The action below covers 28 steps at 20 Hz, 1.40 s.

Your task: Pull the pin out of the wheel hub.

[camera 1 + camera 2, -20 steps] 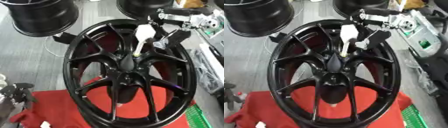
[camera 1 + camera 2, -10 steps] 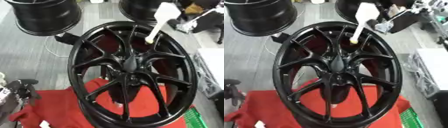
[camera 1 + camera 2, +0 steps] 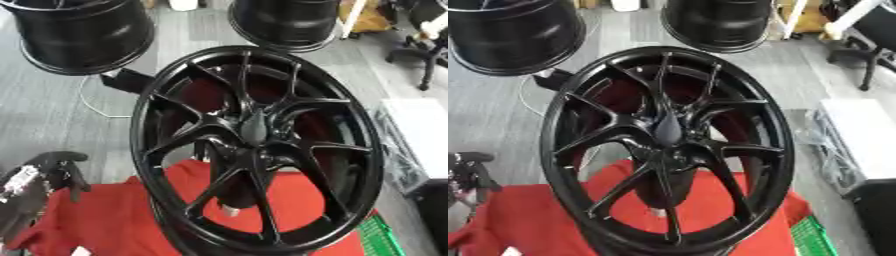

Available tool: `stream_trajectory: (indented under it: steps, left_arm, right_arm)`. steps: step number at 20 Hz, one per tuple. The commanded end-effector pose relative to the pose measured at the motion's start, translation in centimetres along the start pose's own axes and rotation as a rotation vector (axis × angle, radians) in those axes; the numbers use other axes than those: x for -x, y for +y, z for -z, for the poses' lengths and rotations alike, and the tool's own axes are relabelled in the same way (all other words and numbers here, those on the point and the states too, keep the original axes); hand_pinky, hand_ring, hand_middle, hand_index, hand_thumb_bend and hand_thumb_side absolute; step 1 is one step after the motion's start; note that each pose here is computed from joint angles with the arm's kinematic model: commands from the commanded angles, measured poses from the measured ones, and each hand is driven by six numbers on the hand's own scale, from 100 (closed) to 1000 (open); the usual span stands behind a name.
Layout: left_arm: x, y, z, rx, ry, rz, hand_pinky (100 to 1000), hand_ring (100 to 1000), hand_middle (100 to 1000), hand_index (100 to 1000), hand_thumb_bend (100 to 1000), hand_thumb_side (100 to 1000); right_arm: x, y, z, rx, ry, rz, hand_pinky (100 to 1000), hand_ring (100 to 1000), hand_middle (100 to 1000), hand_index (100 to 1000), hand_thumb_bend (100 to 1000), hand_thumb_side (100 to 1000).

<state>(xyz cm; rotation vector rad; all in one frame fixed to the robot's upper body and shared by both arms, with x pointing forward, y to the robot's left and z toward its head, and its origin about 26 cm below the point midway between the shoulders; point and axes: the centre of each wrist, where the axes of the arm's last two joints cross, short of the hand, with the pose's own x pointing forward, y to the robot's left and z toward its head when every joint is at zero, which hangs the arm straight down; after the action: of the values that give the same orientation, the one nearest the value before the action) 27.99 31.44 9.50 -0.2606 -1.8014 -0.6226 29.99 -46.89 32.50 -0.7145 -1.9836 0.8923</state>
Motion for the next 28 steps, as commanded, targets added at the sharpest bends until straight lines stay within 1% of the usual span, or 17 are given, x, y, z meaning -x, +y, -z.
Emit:
stream_trajectory:
  steps: [1,4,7,9,10,11,12,13,14,15,16,17,18,20,24,26,28]
  left_arm:
    - [-0.7,0.7,-0.3,-0.021,-0.002,0.033,606,359,447,770,100,927]
    - [-0.7,0.6,-0.4,-0.034,-0.001,0.033,606,360,448,770,100,931]
    - [-0.7,0.6,-0.3,-0.040,-0.007,0.036,606,359,448,769,100,930]
    - [-0.8,0.5,-0.2,-0.040,-0.014,0.036,606,360,448,769,100,930]
    - [-0.8,0.4,-0.2,-0.037,-0.017,0.035,606,360,449,770,100,930]
    - [-0.8,0.4,-0.1,-0.033,-0.022,0.033,607,360,449,770,100,929]
    - [-0.8,0.3,0.0,-0.029,-0.028,0.032,607,360,449,770,100,929]
    - [-0.8,0.2,0.1,-0.025,-0.033,0.031,607,360,449,770,100,928]
    - [-0.8,0.1,0.2,-0.023,-0.038,0.031,606,360,449,770,100,928]
    - [-0.8,0.1,0.2,-0.023,-0.041,0.030,607,359,449,770,100,928]
    - [-0.7,0.0,0.2,-0.023,-0.044,0.029,607,359,449,770,100,929]
    - [-0.7,0.0,0.2,-0.022,-0.046,0.028,607,360,449,770,100,930]
    - [-0.7,-0.1,0.2,-0.020,-0.047,0.028,607,360,449,770,100,931]
    - [-0.6,-0.2,0.3,-0.016,-0.050,0.026,607,360,450,770,100,931]
    - [-0.6,-0.2,0.4,-0.014,-0.051,0.022,607,360,450,770,100,931]
    - [-0.6,-0.2,0.4,-0.015,-0.051,0.020,607,360,450,770,100,931]
    - [-0.6,-0.2,0.4,-0.017,-0.049,0.019,607,360,450,770,100,933]
  right_arm:
    - [1.4,-3.6,-2.7,0.186,0.065,-0.047,274,420,619,722,100,435]
    - [5.2,-2.6,-7.2,0.320,0.208,-0.024,292,431,636,738,100,456]
    - [8.9,0.2,-12.6,0.433,0.365,0.041,303,442,665,745,100,458]
    - [11.1,2.4,-16.2,0.480,0.497,0.087,317,456,697,763,100,440]
    - [12.0,3.4,-17.8,0.492,0.568,0.104,335,472,737,773,100,416]
    - [12.9,4.3,-19.2,0.498,0.646,0.113,357,492,788,788,100,343]
    - [13.9,5.4,-20.9,0.499,0.739,0.117,390,524,890,841,100,260]
    - [14.7,6.5,-22.5,0.498,0.834,0.122,395,528,942,871,100,239]
    - [15.4,7.6,-23.7,0.498,0.906,0.135,395,526,994,900,100,268]
    - [16.0,9.0,-25.0,0.498,0.978,0.161,397,523,1000,934,100,522]
    - [16.4,10.3,-26.2,0.494,1.043,0.189,403,523,1000,954,100,818]
    - [16.7,11.6,-27.2,0.485,1.101,0.218,407,523,1000,961,100,1000]
    - [17.0,12.8,-27.9,0.474,1.144,0.246,408,521,1000,965,100,1000]
    - [17.1,15.1,-28.7,0.442,1.188,0.299,404,514,1000,971,100,1000]
    - [16.8,18.6,-28.5,0.393,1.192,0.366,395,500,1000,970,100,1000]
    - [16.4,20.1,-27.6,0.398,1.154,0.384,389,496,1000,963,100,1000]
    - [15.6,21.5,-26.0,0.420,1.076,0.397,386,499,1000,957,100,1000]
